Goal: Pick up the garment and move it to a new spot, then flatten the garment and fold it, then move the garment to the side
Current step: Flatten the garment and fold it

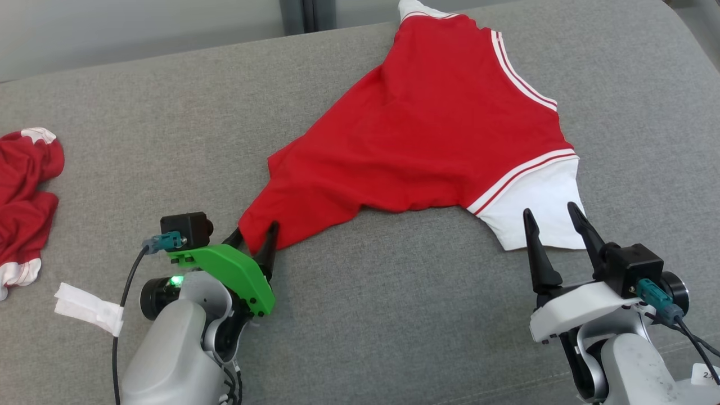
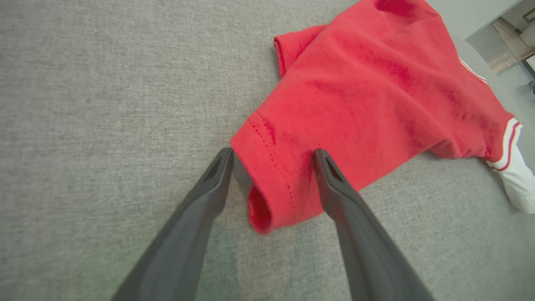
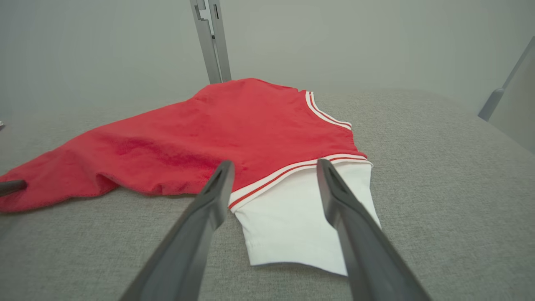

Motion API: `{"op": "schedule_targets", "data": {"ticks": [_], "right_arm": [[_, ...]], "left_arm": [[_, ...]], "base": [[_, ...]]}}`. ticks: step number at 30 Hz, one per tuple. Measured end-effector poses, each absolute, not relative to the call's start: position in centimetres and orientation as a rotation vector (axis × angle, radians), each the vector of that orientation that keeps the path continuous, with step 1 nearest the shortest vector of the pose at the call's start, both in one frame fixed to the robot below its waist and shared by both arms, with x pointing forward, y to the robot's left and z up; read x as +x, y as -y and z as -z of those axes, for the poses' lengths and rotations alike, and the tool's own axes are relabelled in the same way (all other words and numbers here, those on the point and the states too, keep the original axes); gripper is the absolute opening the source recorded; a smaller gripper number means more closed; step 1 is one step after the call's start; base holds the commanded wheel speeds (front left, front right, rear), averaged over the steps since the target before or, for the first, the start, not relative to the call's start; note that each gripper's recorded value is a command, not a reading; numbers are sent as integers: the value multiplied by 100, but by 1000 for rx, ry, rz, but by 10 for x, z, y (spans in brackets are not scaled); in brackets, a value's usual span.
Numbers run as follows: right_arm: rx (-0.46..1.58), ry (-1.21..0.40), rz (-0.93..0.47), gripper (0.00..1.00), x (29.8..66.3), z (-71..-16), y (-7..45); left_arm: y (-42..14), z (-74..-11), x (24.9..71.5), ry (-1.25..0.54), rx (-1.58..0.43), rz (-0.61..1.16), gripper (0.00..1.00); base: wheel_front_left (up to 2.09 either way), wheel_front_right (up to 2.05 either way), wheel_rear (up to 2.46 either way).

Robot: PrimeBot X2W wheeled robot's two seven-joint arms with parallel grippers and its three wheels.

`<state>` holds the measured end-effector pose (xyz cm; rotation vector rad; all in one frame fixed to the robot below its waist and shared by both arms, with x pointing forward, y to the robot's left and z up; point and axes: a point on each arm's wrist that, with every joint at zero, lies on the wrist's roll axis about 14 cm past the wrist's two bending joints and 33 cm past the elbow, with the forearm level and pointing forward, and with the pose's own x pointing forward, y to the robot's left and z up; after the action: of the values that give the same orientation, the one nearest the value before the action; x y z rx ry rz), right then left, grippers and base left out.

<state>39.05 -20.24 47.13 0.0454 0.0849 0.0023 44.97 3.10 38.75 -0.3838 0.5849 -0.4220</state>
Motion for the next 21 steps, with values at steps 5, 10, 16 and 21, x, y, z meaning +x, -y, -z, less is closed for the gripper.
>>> {"op": "schedule_targets", "data": {"ticks": [5, 10, 16, 21], "right_arm": [[51, -79, 1, 100, 392, -471, 203], [51, -74, -22, 100, 398, -472, 195], [58, -70, -70, 100, 405, -474, 179], [62, -65, -100, 100, 408, -477, 168]], "left_arm": [[-29, -398, 453, -529, -396, 432, 0], [-40, -425, 462, -415, -457, 409, 0], [-58, -430, 441, -451, -554, 376, 0], [-74, -440, 428, -448, -557, 353, 0]], "base": [[0, 0, 0], [0, 0, 0], [0, 0, 0], [0, 0, 0]]}}
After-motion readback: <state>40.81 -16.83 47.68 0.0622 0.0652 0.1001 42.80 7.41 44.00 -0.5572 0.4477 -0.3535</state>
